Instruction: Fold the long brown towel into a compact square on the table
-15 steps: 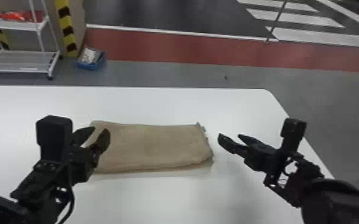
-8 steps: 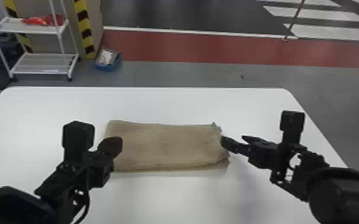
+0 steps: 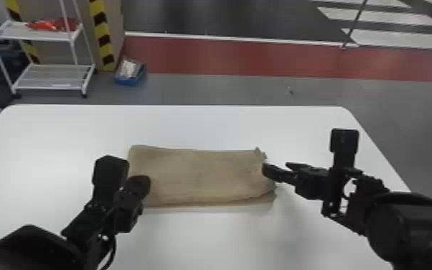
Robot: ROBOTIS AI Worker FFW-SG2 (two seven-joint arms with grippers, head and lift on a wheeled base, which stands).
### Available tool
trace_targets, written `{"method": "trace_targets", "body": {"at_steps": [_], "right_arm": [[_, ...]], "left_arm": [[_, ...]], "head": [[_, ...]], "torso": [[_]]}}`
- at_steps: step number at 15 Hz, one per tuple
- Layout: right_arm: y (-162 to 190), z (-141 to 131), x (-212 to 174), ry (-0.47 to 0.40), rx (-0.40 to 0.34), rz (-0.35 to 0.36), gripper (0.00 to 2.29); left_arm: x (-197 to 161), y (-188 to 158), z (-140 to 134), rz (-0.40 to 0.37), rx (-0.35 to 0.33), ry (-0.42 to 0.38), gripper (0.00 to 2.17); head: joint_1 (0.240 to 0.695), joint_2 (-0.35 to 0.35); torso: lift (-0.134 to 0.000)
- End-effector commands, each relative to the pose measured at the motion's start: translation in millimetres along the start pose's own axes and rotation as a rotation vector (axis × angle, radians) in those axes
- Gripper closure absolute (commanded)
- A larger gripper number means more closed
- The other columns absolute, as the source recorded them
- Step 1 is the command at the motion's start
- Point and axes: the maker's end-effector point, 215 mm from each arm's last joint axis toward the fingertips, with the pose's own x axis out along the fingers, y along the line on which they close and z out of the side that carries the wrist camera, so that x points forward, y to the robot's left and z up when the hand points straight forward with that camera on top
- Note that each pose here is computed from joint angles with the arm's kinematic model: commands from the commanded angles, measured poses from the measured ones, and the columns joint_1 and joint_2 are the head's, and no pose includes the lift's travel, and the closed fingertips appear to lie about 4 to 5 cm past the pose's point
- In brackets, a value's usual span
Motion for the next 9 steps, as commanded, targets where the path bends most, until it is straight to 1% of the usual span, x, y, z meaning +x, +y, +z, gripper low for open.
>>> {"method": "trace_targets", "body": {"at_steps": [1, 5, 6, 9], "right_arm": [[0.7, -7.3, 7.6, 0.044, -0.006, -0.006, 0.28], [2.0, -20.2, 16.6, 0.091, -0.027, -0.023, 0.29], [3.4, -23.5, 17.5, 0.102, -0.027, -0.022, 0.35], [6.9, -32.5, 18.7, 0.148, -0.027, -0.022, 0.37]], "left_arm": [[0.7, 0.3, -5.9, 0.001, 0.000, 0.011, 1.45], [0.5, -0.9, -7.0, -0.001, 0.002, 0.012, 1.45], [0.5, -2.1, -7.2, -0.004, 0.002, 0.012, 1.45], [0.5, -1.6, -7.0, -0.004, 0.002, 0.012, 1.45]], "head": [[0.695, -0.115], [0.695, -0.104], [0.695, -0.104], [0.695, -0.102]], "torso": [[-0.128], [-0.128], [-0.128], [-0.128]]}}
